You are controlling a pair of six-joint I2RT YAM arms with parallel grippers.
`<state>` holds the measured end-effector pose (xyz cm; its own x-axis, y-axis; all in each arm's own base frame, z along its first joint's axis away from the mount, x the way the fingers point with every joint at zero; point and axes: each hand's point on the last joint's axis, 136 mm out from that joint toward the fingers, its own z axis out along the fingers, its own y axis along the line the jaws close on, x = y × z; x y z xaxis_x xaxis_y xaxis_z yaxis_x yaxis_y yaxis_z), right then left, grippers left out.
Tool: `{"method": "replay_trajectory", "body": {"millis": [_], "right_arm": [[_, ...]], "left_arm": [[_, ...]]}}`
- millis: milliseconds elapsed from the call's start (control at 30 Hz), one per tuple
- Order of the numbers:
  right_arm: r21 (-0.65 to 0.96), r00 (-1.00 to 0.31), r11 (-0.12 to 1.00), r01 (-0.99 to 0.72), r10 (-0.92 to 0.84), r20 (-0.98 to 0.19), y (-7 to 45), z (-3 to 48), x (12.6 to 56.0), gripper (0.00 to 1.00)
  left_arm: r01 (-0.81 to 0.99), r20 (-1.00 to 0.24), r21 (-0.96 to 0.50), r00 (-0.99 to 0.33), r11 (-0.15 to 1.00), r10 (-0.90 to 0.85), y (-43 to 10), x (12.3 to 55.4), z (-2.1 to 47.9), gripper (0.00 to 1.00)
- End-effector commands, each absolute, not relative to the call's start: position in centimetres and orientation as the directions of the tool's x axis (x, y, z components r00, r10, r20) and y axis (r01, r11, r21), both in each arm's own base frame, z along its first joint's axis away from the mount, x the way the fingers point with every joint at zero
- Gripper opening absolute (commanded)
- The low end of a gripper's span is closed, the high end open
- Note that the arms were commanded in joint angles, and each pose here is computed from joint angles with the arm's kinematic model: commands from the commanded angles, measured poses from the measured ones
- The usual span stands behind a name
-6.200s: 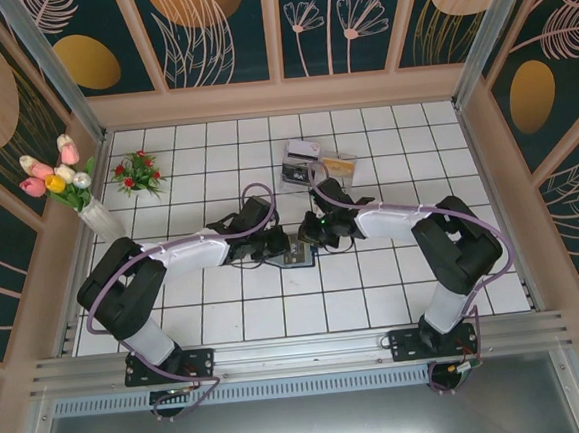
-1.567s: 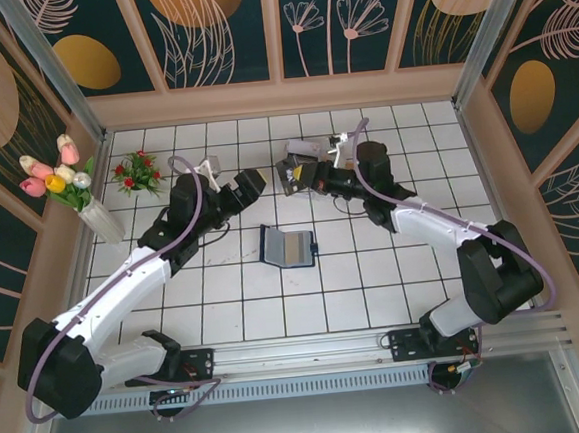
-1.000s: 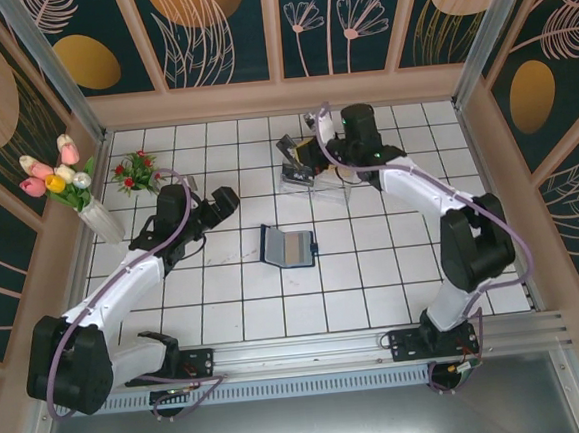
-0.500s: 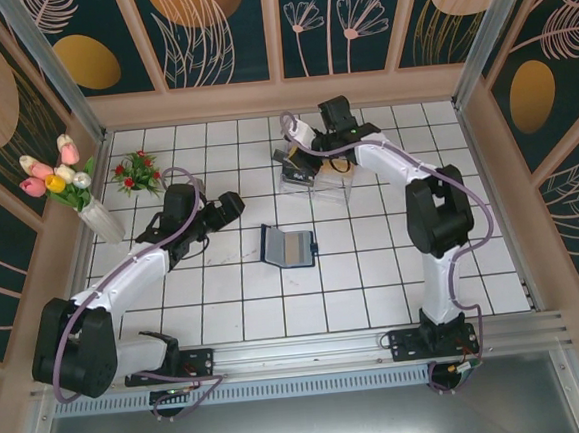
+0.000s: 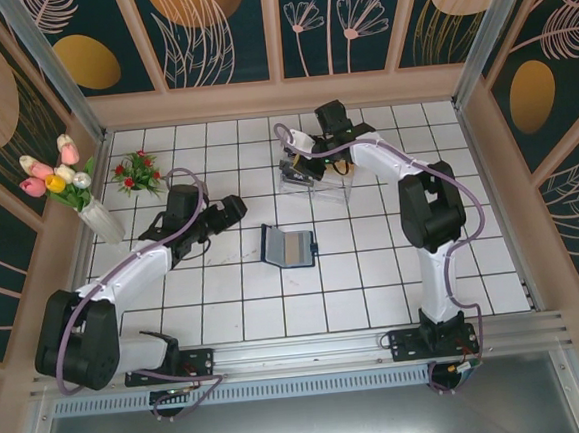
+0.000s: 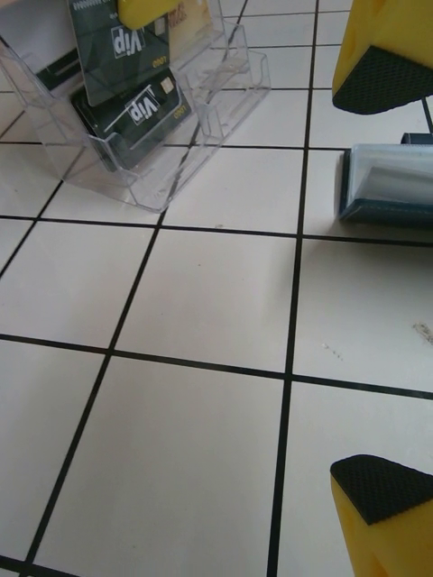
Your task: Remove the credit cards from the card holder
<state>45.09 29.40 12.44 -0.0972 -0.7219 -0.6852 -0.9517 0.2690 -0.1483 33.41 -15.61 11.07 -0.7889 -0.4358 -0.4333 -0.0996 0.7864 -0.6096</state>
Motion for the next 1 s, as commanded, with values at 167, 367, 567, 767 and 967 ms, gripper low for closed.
{"method": "replay_trajectory", "body": {"millis": [167, 367, 567, 767, 967], "right_arm": [[-0.177, -0.09, 0.258, -0.95, -0.767, -0.636, 28.9, 10.7, 45.8, 0.0], [-0.208, -0.086, 0.269, -0.94, -0.78, -0.619, 28.7, 10.4, 46.5, 0.01], [-0.213, -0.086, 0.274, -0.938, -0.777, -0.623, 29.4, 10.6, 46.2, 0.13], [-0.241, -0.065, 0.293, -0.925, -0.749, -0.66, 29.8, 12.8, 46.5, 0.2], [-0.25, -0.071, 0.349, -0.903, -0.695, -0.715, 30.0, 16.3, 46.6, 0.2]], "left_arm": [[-0.089, -0.425, -0.602, -0.805, 0.793, -0.413, -15.6, 33.2, 10.9, 0.99], [-0.096, -0.419, -0.596, -0.809, 0.797, -0.411, -15.5, 33.0, 10.5, 0.99], [-0.077, -0.419, -0.606, -0.815, 0.792, -0.4, -15.8, 32.8, 10.6, 0.99], [-0.061, -0.432, -0.61, -0.81, 0.79, -0.397, -15.8, 32.7, 11.0, 0.99], [-0.047, -0.435, -0.612, -0.814, 0.789, -0.385, -15.9, 32.4, 11.0, 0.99]]}}
